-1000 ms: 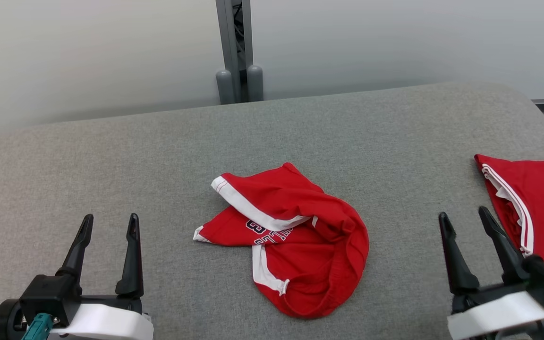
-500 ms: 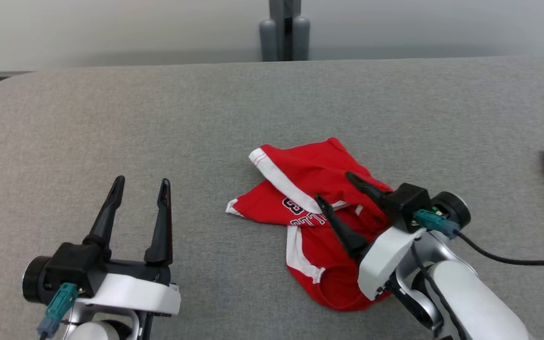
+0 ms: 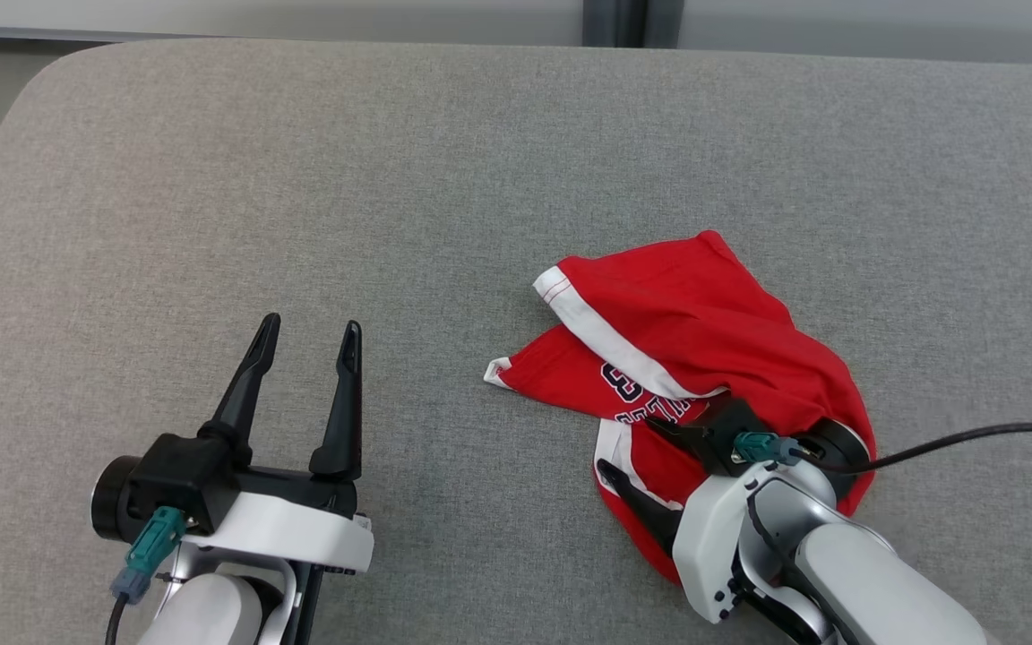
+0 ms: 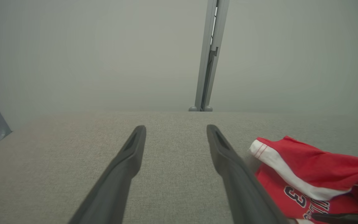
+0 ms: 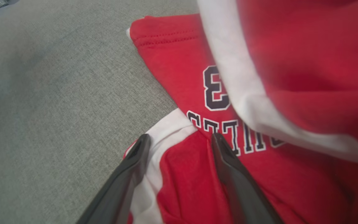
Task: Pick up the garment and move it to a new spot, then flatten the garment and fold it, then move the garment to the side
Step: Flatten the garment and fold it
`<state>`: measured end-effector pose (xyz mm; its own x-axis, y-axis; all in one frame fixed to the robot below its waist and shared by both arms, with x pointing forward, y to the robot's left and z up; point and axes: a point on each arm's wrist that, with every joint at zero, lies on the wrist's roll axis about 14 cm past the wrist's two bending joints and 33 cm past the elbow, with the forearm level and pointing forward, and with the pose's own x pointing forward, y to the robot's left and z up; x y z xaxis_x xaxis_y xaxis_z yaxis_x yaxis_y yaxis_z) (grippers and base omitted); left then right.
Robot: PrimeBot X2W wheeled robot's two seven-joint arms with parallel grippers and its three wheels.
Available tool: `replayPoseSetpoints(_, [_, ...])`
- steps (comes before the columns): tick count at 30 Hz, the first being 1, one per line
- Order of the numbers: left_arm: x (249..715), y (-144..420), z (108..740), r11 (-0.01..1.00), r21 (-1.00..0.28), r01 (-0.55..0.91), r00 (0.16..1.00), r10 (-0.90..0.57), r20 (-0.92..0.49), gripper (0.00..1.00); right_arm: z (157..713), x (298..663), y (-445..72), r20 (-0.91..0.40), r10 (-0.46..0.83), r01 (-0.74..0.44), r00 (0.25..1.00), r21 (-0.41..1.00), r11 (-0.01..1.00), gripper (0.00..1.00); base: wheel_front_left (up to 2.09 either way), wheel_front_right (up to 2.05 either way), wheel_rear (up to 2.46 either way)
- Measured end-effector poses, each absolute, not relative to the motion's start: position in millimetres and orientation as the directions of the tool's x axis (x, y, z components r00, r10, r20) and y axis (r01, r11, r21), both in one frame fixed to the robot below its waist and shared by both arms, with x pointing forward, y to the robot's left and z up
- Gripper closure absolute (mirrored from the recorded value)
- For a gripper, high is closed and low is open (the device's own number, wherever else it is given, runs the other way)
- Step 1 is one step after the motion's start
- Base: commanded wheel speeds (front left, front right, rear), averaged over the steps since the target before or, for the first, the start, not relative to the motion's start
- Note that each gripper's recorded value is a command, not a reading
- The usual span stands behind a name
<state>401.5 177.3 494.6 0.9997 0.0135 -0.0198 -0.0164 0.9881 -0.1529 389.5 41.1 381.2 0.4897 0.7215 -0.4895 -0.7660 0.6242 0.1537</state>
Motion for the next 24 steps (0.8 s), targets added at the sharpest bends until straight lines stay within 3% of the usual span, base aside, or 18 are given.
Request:
replayPoseSetpoints(1, [402, 177, 492, 0.988, -0.156, -0.016, 1.0, 0.012, -0.025, 0.0, 378, 388, 40, -0.505, 0.719, -0.765, 0.479, 0.162, 0.623, 0.0, 0.0, 0.0, 0.0])
replayPoseSetpoints(2, [404, 176, 492, 0.988, -0.156, -0.01, 1.0, 0.007, -0.024, 0.0, 379, 391, 39, -0.506, 0.716, -0.764, 0.482, 0.157, 0.626, 0.36, 0.0, 0.0, 0.0])
replayPoseSetpoints(3, [406, 175, 491, 0.988, -0.156, -0.006, 1.0, 0.002, -0.022, 0.0, 379, 392, 38, -0.503, 0.715, -0.761, 0.486, 0.158, 0.629, 0.81, 0.0, 0.0, 0.0])
replayPoseSetpoints(4, [407, 174, 491, 0.988, -0.158, -0.004, 1.0, 0.0, -0.021, 0.0, 380, 392, 37, -0.498, 0.716, -0.757, 0.49, 0.164, 0.632, 1.0, 0.0, 0.0, 0.0])
replayPoseSetpoints(13, [409, 167, 494, 0.988, -0.152, 0.032, 0.999, -0.033, -0.001, 0.0, 438, 419, 19, -0.304, 0.71, -0.711, 0.635, 0.129, 0.691, 1.0, 0.0, 0.0, 0.0])
replayPoseSetpoints(17, [410, 162, 502, 0.988, -0.144, 0.057, 0.998, -0.055, 0.02, 0.0, 485, 436, -9, -0.156, 0.654, -0.644, 0.74, 0.114, 0.756, 1.0, 0.0, 0.0, 0.0])
replayPoseSetpoints(21, [409, 155, 505, 0.986, -0.145, 0.08, 0.997, -0.076, 0.028, 0.0, 516, 439, -42, -0.04, 0.555, -0.528, 0.831, 0.256, 0.81, 1.0, 0.0, 0.0, 0.0])
replayPoseSetpoints(24, [410, 149, 509, 0.984, -0.151, 0.098, 0.995, -0.094, 0.035, 0.0, 515, 441, -79, -0.036, 0.445, -0.408, 0.895, 0.343, 0.846, 1.0, 0.0, 0.0, 0.0])
